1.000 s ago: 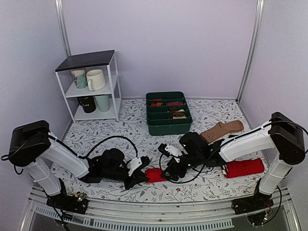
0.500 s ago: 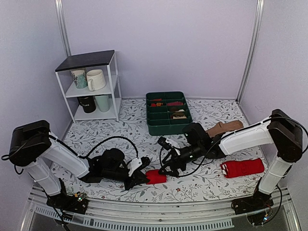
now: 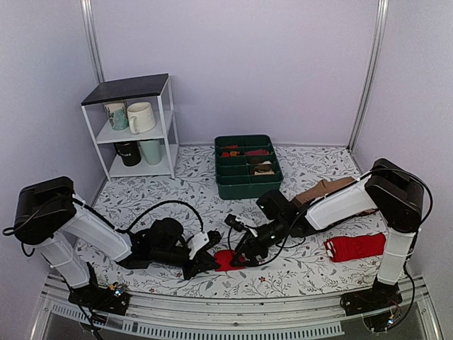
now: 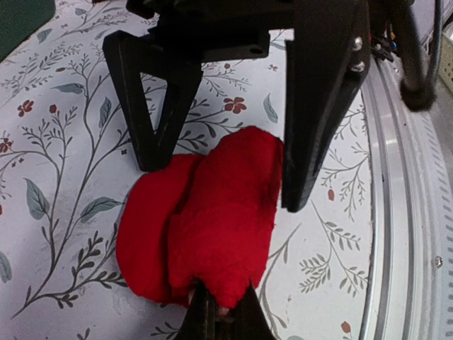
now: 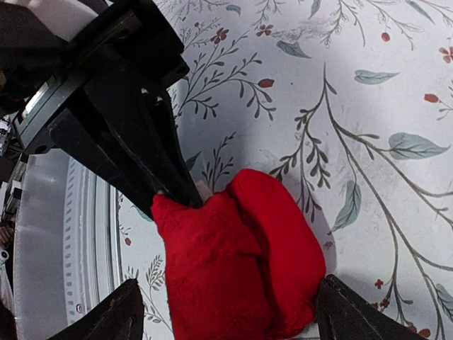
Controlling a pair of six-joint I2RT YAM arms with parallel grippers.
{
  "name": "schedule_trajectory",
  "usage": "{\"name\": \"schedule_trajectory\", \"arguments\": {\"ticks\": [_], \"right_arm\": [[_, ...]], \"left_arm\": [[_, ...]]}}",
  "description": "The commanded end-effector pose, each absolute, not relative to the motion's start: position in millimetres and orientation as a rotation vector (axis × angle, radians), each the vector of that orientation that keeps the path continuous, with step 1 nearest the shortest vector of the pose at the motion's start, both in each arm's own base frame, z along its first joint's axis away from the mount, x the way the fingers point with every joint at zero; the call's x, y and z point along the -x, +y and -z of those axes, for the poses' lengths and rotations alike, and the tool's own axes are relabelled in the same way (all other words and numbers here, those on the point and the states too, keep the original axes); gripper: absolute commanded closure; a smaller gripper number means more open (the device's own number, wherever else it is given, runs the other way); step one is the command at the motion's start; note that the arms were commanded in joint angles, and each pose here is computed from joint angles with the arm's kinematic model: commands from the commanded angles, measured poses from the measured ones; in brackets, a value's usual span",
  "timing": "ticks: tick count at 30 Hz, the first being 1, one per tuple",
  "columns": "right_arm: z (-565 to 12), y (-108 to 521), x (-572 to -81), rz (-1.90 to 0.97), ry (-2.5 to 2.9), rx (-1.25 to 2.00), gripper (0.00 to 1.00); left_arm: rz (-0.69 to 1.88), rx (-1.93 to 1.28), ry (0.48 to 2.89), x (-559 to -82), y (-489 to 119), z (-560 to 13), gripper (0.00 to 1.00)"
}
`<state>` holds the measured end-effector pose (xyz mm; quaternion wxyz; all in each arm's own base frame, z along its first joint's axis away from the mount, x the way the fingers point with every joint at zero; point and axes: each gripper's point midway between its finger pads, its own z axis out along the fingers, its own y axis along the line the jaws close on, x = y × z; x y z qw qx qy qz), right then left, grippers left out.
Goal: Roll the socks
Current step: Roll a pair of socks at the center of the board.
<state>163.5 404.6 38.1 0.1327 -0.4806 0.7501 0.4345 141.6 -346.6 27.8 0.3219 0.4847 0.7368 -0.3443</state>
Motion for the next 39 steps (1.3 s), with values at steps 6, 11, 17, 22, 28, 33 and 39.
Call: {"name": "schedule_trajectory", "arguments": {"ticks": [6, 11, 17, 22, 28, 33, 39], "right_arm": [[-9.8, 413.5, -124.1, -1.280, 2.236, 1.520, 0.18], [-7.2, 404.9, -114.8, -1.294, 2.276, 1.502, 0.27], [1.8, 408.6, -116.8, -1.290, 2.310, 1.500, 0.56], [13.0, 405.1, -120.0, -1.248, 2.370, 1.477, 0.77], [25.9, 395.3, -124.0, -1.237, 2.498, 1.369, 0.94], [36.5, 386.2, -126.6, -1.280, 2.599, 1.248, 0.97], [17.9, 390.1, -142.2, -1.332, 2.563, 1.159, 0.98]], "left_arm": [[0.843, -1.346, 2.146, -123.4, -316.0, 19.4, 1.00], [0.845, -1.345, 2.147, -123.2, -316.1, 20.1, 1.00], [0.847, -1.353, 2.153, -122.3, -316.9, 22.3, 1.00], [0.842, -1.353, 2.155, -123.0, -316.4, 22.2, 1.00], [0.742, -1.265, 2.073, -144.3, -314.2, -1.7, 0.92], [0.632, -1.166, 1.840, -173.0, -316.0, -67.9, 0.69], [0.619, -1.118, 1.722, -178.0, -308.5, -109.2, 0.35]]}}
